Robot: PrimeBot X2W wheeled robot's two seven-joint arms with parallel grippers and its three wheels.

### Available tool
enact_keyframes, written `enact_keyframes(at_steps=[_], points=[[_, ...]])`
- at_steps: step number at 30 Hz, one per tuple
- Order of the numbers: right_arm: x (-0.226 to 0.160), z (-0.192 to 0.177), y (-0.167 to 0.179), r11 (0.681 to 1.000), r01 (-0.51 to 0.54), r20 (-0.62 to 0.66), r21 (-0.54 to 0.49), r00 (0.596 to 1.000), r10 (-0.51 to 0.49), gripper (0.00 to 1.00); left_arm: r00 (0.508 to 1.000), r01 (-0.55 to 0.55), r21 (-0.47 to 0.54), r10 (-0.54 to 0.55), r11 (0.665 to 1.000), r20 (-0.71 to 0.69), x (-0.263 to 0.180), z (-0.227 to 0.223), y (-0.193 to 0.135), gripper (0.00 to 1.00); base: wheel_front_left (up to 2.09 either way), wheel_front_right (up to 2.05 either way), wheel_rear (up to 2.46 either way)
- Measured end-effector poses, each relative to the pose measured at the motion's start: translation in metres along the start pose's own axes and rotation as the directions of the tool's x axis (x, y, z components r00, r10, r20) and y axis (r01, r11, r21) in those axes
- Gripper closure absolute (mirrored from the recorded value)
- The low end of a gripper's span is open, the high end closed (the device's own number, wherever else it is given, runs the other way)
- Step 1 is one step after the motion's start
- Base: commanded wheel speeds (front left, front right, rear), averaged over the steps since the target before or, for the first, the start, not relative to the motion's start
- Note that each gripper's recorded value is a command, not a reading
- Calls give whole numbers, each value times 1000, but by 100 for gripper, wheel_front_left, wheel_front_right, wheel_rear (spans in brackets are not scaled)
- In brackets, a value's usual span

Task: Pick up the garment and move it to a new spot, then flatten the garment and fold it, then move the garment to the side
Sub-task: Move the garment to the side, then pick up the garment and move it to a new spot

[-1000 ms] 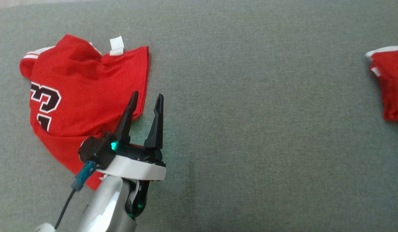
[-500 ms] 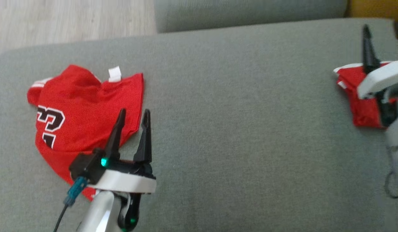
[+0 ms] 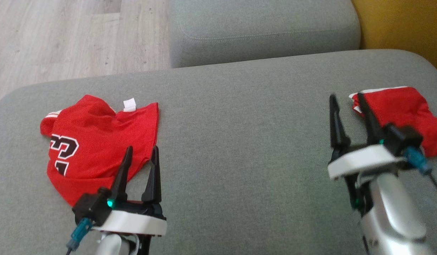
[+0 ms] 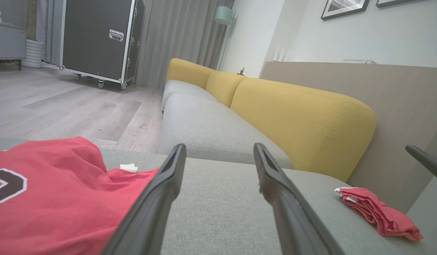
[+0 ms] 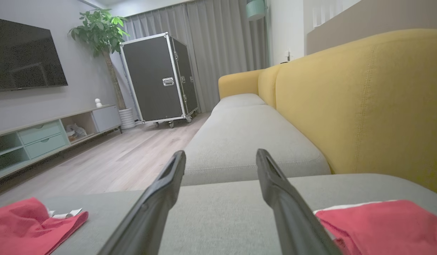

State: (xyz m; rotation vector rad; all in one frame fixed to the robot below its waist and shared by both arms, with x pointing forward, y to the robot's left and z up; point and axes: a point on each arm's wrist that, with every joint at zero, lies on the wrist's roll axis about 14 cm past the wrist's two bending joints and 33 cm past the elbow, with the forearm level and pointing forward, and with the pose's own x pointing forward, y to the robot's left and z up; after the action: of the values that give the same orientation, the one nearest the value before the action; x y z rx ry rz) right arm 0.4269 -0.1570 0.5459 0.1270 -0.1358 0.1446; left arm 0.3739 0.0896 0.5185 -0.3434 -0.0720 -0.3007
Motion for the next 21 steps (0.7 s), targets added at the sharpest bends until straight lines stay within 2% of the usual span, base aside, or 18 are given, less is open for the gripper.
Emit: enact_keyframes(at_steps=[10,21], points=[[-58,-50,10,999,10,-123,45,992,-4,0,998,-41,5,41,999,-41,-19,-13,9,0,0,0,0],[-60,-49,13,999,5,-121,49,993,1,0,998,-52,7,52,999,-39,-21,-13,13,0,0,0,0]])
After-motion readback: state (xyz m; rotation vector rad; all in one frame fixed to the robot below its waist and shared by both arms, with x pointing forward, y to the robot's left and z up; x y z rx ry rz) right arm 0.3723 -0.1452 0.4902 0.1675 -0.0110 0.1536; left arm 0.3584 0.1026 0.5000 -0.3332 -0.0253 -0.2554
